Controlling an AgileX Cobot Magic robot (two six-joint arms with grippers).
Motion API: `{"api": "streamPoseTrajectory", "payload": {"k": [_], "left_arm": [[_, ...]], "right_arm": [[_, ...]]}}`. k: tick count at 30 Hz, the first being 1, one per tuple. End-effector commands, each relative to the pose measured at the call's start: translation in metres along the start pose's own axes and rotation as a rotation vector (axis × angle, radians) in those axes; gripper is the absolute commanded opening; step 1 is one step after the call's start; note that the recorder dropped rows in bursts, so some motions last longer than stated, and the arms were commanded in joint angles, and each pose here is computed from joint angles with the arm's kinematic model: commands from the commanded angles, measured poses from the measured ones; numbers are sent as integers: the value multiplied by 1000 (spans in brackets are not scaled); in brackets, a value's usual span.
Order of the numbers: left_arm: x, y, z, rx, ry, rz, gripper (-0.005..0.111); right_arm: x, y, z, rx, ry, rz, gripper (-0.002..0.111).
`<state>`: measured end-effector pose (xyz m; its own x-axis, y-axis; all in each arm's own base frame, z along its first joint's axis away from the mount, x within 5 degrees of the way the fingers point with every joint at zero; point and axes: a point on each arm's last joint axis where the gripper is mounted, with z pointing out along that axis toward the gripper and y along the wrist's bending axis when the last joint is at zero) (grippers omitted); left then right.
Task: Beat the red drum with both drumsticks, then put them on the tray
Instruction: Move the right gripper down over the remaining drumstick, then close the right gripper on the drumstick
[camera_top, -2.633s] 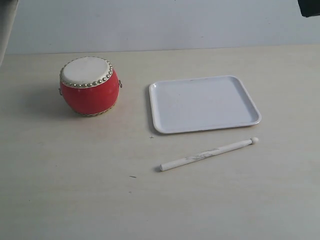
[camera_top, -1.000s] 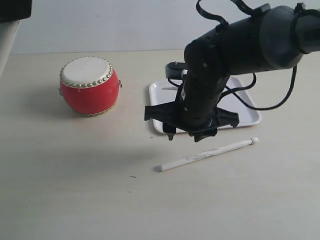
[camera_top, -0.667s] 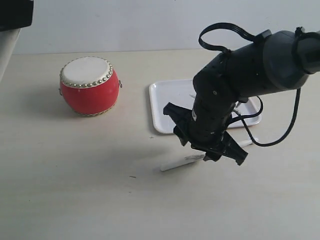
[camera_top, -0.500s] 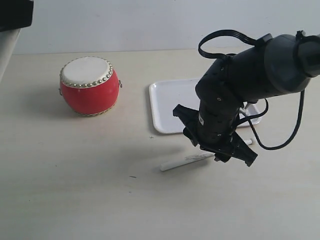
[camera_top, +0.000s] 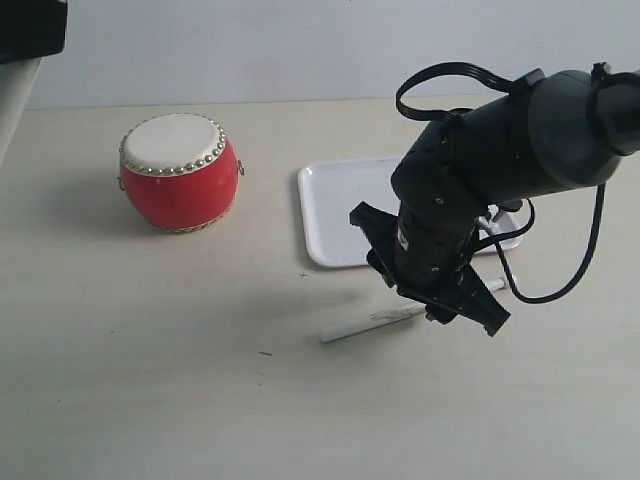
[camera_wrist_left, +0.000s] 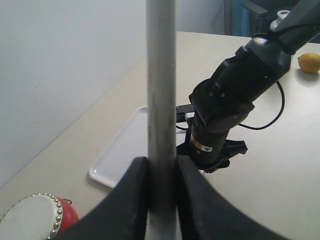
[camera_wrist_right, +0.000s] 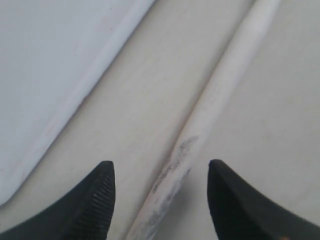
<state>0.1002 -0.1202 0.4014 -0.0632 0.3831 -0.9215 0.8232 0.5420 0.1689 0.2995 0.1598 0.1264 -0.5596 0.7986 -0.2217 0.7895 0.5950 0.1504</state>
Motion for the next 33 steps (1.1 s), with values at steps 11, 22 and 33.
{"api": "streamPoseTrajectory", "payload": {"k": [11, 22, 33], "left_arm": [[0, 0, -1, 1, -11, -15, 0], [0, 0, -1, 1, -11, -13, 0], [0, 0, -1, 1, -11, -10, 0]], "right_arm": [[0, 0, 0, -12, -8, -12, 54], [-3, 2, 0, -27, -40, -56, 54], [4, -3, 1, 24, 38, 243, 54]]}}
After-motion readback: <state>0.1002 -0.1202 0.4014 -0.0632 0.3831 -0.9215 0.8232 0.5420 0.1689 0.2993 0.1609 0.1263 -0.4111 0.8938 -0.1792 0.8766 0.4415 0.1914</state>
